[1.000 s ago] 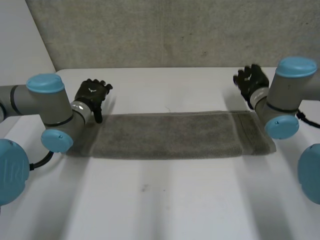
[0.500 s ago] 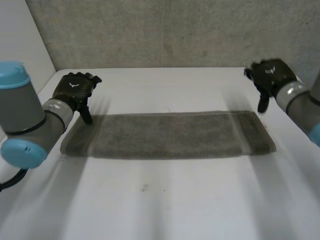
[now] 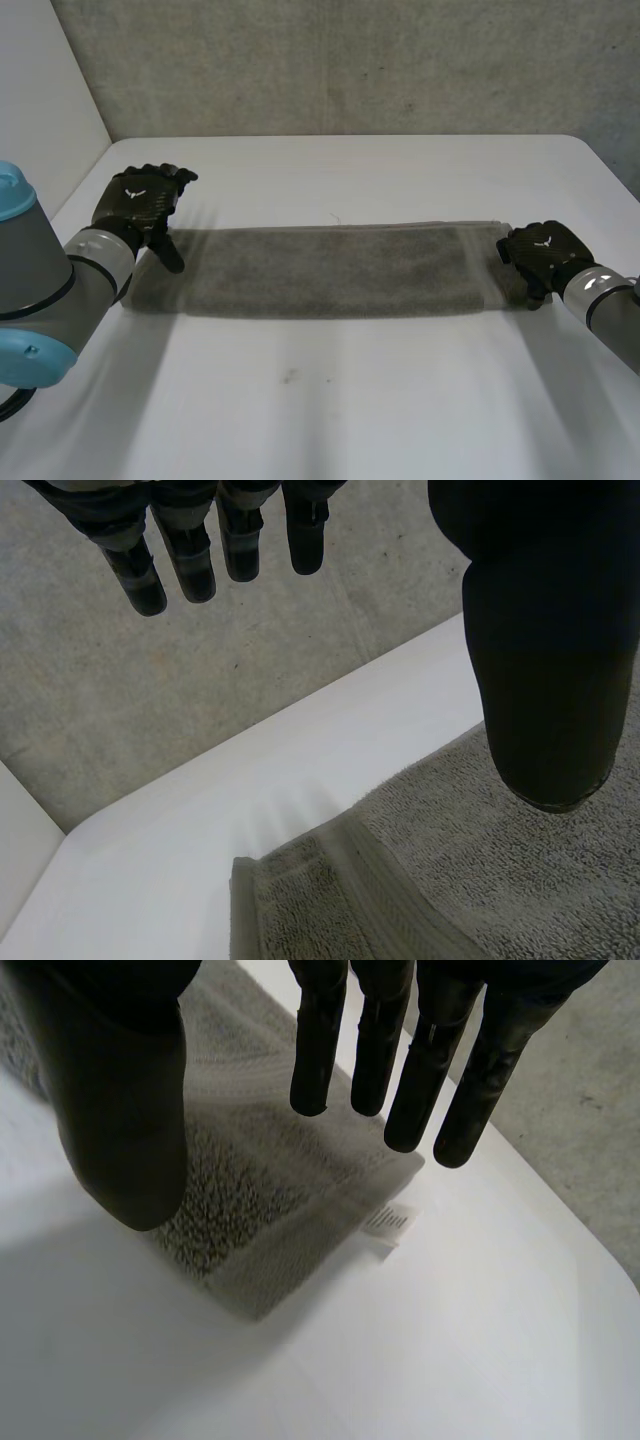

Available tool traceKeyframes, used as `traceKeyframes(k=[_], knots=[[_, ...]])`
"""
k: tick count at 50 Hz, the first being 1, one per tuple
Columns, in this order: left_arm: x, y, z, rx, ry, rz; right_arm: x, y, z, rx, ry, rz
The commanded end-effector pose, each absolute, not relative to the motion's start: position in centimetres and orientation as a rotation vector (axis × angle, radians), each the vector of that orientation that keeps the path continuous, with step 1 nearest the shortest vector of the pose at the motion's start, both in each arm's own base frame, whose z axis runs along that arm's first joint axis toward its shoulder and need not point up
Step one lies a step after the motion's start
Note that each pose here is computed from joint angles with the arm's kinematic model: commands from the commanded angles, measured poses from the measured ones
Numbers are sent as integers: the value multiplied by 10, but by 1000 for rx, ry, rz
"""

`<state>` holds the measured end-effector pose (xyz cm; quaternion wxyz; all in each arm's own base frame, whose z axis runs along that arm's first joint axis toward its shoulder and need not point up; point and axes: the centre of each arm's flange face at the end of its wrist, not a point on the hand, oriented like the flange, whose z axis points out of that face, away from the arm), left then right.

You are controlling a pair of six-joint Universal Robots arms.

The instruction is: Fold the towel.

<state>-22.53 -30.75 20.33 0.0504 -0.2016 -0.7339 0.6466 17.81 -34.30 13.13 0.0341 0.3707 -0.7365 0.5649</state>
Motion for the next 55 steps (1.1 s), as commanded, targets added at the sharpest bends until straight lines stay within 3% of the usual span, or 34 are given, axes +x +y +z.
traceKeyframes(k=[1, 12, 24, 31, 33, 34, 36, 39, 41, 42, 43, 44, 47, 49, 50, 52, 55], knots=[[-226, -307, 203, -615, -2230, 1972, 175, -348, 117, 1141, -2293, 1699], [-226, -307, 202, -614, -2232, 1971, 151, -366, 130, 1042, -2206, 1650], [-225, -306, 201, -617, -2239, 1964, 53, -393, 151, 923, -2021, 1377], [-225, -305, 200, -616, -2241, 1960, 56, -405, 187, 905, -1928, 1454], [-225, -304, 201, -617, -2237, 1963, 94, -403, 217, 949, -1855, 1582], [-225, -304, 201, -617, -2237, 1963, 94, -403, 217, 950, -1855, 1583], [-225, -303, 205, -613, -2228, 1973, 143, -396, 241, 1012, -1789, 1732], [-225, -303, 206, -613, -2225, 1977, 167, -389, 250, 1054, -1764, 1796], [-225, -302, 207, -612, -2221, 1982, 222, -366, 262, 1179, -1702, 1916], [-225, -302, 207, -612, -2221, 1982, 222, -366, 262, 1180, -1702, 1917], [-225, -302, 209, -611, -2216, 1987, 251, -349, 264, 1258, -1667, 1969], [-225, -302, 209, -607, -2216, 1989, 278, -332, 264, 1338, -1636, 2015], [-225, -302, 210, -607, -2214, 1991, 303, -315, 259, 1417, -1617, 2048], [-224, -301, 210, -607, -2214, 1991, 347, -278, 245, 1587, -1584, 2092], [-224, -301, 210, -607, -2214, 1991, 348, -277, 245, 1588, -1584, 2092], [-224, -301, 210, -607, -2214, 1991, 382, -241, 226, 1745, -1556, 2110], [-224, -301, 211, -607, -2213, 1993, 395, -224, 213, 1826, -1548, 2101]])
